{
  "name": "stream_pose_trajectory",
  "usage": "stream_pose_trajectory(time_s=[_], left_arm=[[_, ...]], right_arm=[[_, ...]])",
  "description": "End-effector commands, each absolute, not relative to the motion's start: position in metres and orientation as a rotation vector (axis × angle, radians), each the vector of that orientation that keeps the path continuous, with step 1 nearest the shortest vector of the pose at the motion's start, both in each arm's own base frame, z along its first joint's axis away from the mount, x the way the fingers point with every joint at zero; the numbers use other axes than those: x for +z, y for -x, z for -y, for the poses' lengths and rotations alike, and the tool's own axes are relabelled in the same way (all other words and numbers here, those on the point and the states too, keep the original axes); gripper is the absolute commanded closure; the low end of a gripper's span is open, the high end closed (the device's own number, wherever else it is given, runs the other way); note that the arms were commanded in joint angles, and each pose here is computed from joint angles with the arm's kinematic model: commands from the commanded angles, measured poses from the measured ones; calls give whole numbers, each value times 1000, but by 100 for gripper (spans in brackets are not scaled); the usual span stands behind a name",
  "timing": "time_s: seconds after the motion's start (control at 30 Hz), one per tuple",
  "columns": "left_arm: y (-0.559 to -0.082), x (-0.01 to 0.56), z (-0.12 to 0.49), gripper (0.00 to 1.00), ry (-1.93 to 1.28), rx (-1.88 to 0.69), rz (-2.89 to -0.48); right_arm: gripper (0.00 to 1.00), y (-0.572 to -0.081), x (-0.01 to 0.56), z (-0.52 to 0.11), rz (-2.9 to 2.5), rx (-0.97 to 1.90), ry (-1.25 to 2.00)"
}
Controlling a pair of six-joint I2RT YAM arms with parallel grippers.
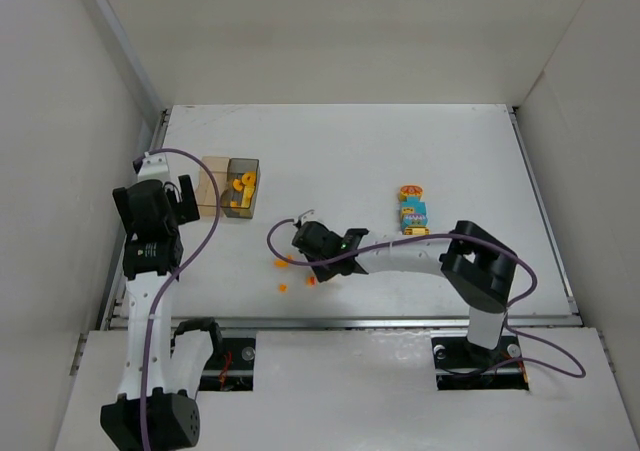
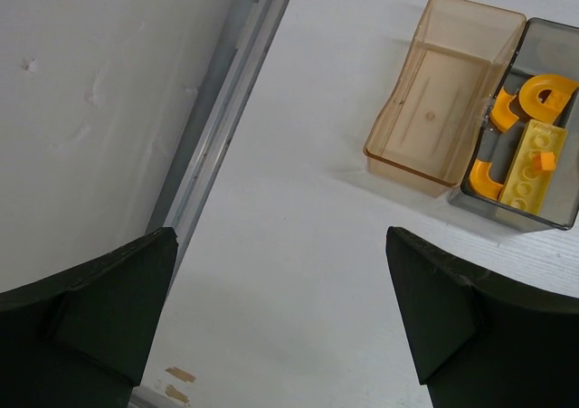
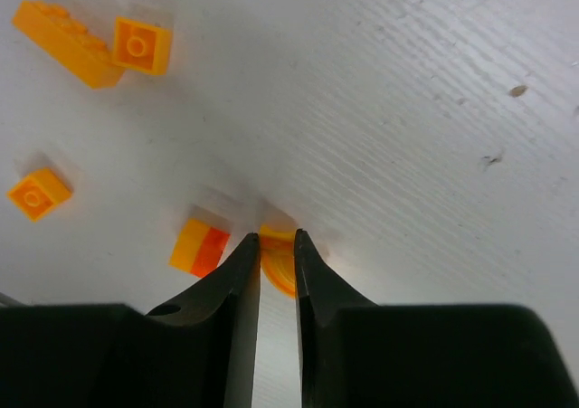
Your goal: Sort the legos into containers by color
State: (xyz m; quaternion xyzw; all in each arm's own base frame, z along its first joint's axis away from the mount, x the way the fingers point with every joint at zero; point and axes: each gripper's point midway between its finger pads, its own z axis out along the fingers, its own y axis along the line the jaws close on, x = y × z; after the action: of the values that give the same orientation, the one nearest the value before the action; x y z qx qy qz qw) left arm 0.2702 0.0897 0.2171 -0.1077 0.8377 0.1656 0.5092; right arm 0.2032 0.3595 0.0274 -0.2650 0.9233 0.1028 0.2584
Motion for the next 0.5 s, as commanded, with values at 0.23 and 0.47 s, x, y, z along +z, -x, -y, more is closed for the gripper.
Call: stream_pose_trajectory(time_s=[0.23,0.47], left_arm=[[-270,231,-97,0,292,452,-1944],[-263,234,-112,0,371,554,-1915]], right_arm=[[100,-279,147,-456,-2122,465,527],[100,-352,195,-527,-1900,490,470]])
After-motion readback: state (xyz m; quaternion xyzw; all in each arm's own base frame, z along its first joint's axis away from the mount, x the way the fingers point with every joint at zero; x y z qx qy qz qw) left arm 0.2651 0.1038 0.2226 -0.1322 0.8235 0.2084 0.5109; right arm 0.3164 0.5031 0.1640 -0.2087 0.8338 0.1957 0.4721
